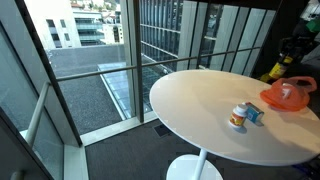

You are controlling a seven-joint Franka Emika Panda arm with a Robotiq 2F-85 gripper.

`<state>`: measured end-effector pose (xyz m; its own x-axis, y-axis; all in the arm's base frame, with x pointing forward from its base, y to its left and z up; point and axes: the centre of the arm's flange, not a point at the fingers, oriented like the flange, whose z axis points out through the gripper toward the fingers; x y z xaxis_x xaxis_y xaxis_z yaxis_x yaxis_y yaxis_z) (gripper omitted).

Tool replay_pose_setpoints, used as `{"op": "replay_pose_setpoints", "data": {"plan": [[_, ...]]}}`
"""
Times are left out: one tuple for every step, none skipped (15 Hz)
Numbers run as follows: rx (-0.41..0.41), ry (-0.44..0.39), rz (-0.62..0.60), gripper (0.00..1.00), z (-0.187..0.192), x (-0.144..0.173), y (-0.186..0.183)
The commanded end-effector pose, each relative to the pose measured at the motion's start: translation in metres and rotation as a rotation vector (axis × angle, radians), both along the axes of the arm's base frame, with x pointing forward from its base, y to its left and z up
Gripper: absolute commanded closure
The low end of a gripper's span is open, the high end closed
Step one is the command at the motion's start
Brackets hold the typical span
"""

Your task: Put the bottle with the yellow lid in the plastic bag.

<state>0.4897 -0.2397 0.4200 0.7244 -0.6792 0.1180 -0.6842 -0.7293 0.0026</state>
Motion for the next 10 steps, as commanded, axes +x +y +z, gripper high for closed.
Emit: {"op": "replay_pose_setpoints", "data": {"plan": [[-0.014,-0.005,-0.078,0.8,0.023,-0.005,-0.031],[-0.016,-0.01,-0.098,0.8,0.025,-0.009,-0.041],[-0.017,-0.012,-0.113,0.8,0.027,-0.012,-0.049],[-0.015,-0.014,-0.128,0.8,0.027,-0.015,-0.057],[-0.015,-0.014,-0.142,0.8,0.027,-0.018,-0.064],[-0.013,-0.014,-0.155,0.8,0.026,-0.021,-0.071],[-0.011,-0.012,-0.169,0.8,0.025,-0.025,-0.077],[-0.009,-0.008,-0.181,0.8,0.022,-0.028,-0.084],[-0.007,-0.004,-0.195,0.8,0.019,-0.032,-0.09],[-0.004,0.0,-0.206,0.8,0.017,-0.035,-0.096]]}}
